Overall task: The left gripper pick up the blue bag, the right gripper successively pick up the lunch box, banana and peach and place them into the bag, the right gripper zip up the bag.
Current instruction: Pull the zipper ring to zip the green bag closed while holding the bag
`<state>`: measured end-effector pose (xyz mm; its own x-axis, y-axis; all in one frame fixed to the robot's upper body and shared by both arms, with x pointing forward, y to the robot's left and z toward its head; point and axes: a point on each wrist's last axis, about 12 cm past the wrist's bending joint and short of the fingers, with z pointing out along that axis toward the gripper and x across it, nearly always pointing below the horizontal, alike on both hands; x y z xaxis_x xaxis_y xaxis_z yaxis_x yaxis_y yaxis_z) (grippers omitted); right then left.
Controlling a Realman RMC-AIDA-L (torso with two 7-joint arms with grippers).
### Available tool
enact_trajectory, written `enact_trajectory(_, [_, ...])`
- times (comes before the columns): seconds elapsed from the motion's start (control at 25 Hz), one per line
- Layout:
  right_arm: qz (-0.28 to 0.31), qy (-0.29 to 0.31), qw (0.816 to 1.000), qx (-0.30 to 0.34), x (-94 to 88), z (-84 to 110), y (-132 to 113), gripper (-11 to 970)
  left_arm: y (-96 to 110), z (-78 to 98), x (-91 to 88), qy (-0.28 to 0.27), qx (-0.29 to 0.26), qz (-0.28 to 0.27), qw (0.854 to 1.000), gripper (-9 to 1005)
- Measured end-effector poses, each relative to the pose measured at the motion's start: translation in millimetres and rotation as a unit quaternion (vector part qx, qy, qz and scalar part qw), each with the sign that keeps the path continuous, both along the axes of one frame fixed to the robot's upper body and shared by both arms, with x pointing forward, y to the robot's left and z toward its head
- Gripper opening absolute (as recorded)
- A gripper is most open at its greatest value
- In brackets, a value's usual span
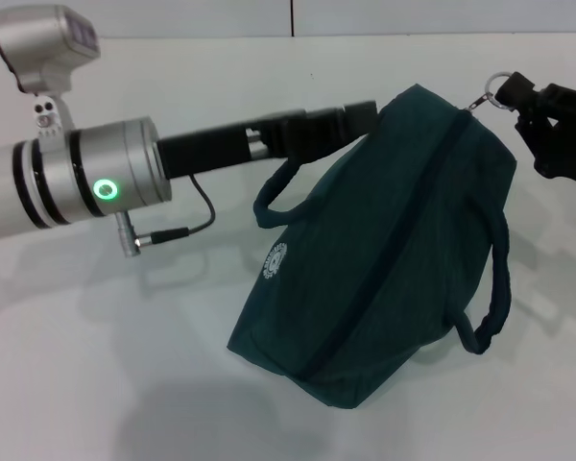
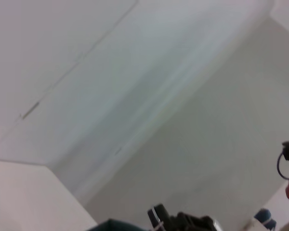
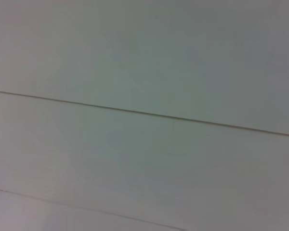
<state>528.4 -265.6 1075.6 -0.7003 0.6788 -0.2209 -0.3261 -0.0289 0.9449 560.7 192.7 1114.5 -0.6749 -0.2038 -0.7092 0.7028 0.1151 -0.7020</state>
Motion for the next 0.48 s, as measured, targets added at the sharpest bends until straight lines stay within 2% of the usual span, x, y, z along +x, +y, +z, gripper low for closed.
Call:
enact_trajectory(0.2, [0.000, -0.002, 1.000, 0.000, 0.9, 0.9, 0.2, 17, 4.6, 2.7, 1.1, -0.003, -0.009, 0.010, 1.000, 44])
enact_trajectory(0.48, [0.005, -0.010, 1.000, 0.000, 4.7, 4.6, 3.2, 19, 4.5, -1.2, -1.2, 0.004, -0.003, 0.007, 1.000, 279])
